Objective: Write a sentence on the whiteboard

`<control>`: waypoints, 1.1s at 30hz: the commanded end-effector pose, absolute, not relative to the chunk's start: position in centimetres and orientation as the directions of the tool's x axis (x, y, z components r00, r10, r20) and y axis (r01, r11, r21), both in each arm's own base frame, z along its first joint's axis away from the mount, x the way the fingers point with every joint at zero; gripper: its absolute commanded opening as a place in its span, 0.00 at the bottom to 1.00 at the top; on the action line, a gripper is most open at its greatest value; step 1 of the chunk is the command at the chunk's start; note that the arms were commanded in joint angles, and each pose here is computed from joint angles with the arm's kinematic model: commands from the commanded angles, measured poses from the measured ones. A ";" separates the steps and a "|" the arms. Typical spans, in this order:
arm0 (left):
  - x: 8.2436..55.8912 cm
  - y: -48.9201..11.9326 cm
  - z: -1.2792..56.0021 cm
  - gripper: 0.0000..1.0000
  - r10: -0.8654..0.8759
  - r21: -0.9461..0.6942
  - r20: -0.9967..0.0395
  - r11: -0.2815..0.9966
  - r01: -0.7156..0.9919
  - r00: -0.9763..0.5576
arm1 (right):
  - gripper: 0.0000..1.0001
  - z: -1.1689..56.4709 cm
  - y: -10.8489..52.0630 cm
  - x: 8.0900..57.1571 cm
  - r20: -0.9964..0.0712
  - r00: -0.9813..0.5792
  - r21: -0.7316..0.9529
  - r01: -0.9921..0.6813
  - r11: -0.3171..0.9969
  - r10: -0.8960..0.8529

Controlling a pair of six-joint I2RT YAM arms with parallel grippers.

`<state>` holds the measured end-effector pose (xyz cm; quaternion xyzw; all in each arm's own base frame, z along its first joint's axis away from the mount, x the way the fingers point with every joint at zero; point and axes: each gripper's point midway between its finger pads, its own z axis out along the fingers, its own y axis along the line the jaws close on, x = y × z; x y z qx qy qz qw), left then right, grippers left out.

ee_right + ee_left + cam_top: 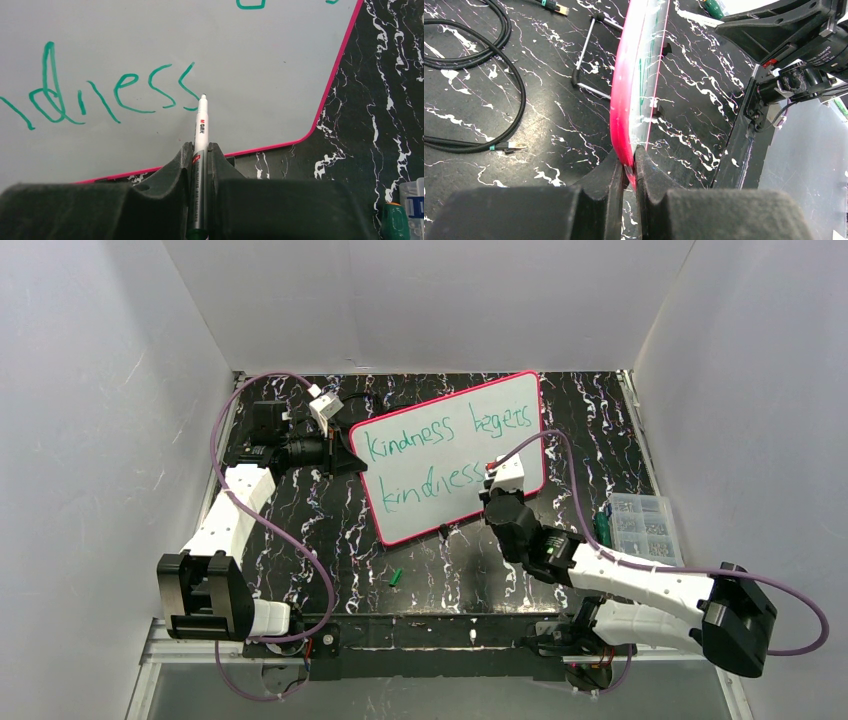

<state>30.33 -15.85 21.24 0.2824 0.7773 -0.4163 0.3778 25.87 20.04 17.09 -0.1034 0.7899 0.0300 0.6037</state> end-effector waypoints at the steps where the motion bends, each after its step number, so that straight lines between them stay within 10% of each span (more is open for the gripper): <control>1: 31.0 -15.3 23.2 0.00 0.152 -0.304 -0.889 0.511 0.804 -0.432 | 0.01 17.3 19.0 26.6 -0.963 -0.240 -0.085 -0.150 0.985 -0.119; 33: 31.0 -15.3 23.0 0.00 0.149 -0.310 -0.884 0.520 0.796 -0.442 | 0.01 18.7 17.7 27.2 -0.971 -0.238 0.020 -0.172 0.985 -0.021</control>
